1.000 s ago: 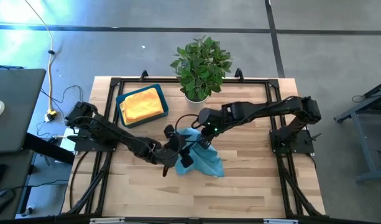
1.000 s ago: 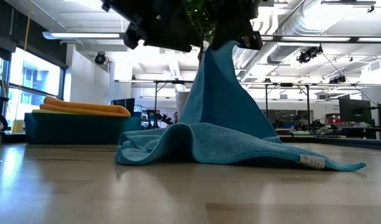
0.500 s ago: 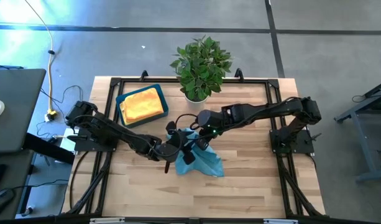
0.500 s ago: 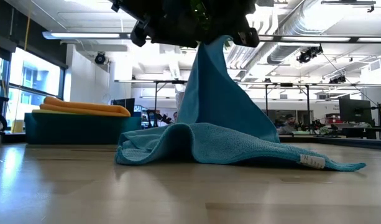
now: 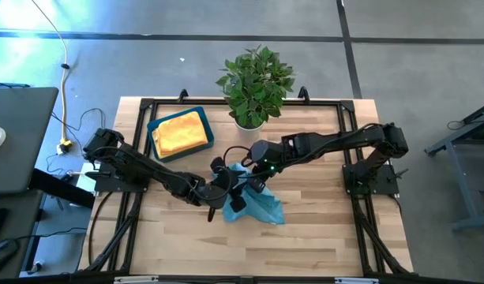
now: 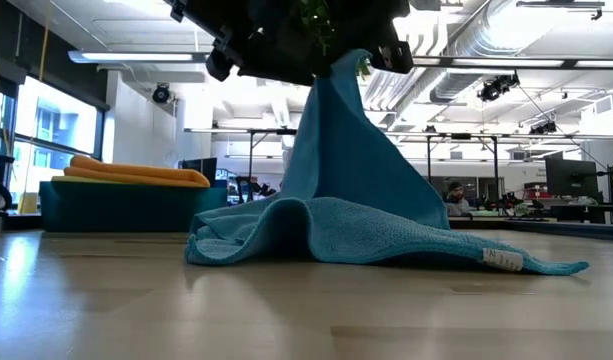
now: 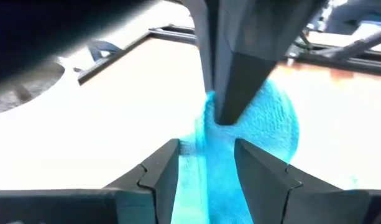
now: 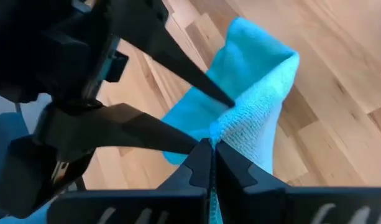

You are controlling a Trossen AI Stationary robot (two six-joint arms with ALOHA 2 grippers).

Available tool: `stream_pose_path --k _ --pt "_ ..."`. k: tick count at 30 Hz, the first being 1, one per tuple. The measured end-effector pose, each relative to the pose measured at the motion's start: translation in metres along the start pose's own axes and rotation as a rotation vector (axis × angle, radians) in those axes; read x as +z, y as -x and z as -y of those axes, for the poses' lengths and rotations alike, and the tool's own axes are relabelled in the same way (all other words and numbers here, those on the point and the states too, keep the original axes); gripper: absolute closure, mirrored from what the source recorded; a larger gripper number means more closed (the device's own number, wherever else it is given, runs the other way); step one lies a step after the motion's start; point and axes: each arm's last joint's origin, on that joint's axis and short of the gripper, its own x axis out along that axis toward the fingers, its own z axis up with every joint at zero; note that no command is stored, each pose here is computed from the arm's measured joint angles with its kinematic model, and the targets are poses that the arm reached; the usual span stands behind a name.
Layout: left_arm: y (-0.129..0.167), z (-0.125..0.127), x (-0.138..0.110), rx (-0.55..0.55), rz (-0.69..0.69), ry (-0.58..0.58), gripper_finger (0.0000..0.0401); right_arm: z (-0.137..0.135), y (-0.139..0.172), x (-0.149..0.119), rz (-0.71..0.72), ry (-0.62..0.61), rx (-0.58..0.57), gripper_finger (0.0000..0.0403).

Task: Fold microfiber towels
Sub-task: Fold the blue towel

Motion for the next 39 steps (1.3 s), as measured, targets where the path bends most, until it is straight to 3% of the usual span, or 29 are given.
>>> stream_pose_path --k 3,10,22,30,34,39 --pt "0.0 0.0 -0.001 -0.014 -0.016 -0.01 0.0256 -0.002 0.0 0.003 0.029 0.002 0.022 0.0403" --pt "-0.002 -0.007 -0.001 0.141 0.021 -0.031 0.0256 -0.007 0.0 0.006 0.074 0.007 0.063 0.0403" --pt "0.003 -0.007 -0.015 0.109 -0.087 -0.111 0.0256 -0.006 0.0 0.003 0.043 0.009 0.044 0.0403" --pt "0.003 -0.02 -0.028 0.193 -0.19 -0.038 0.0256 -0.007 0.0 0.003 0.034 0.011 0.058 0.0403" --pt "0.005 -0.014 -0.025 0.157 -0.157 0.026 0.0256 -0.007 0.0 0.003 0.034 0.011 0.058 0.0403" --pt "0.007 0.0 -0.016 0.009 -0.112 0.091 0.0256 -0.006 0.0 0.004 0.044 0.009 0.063 0.0403"
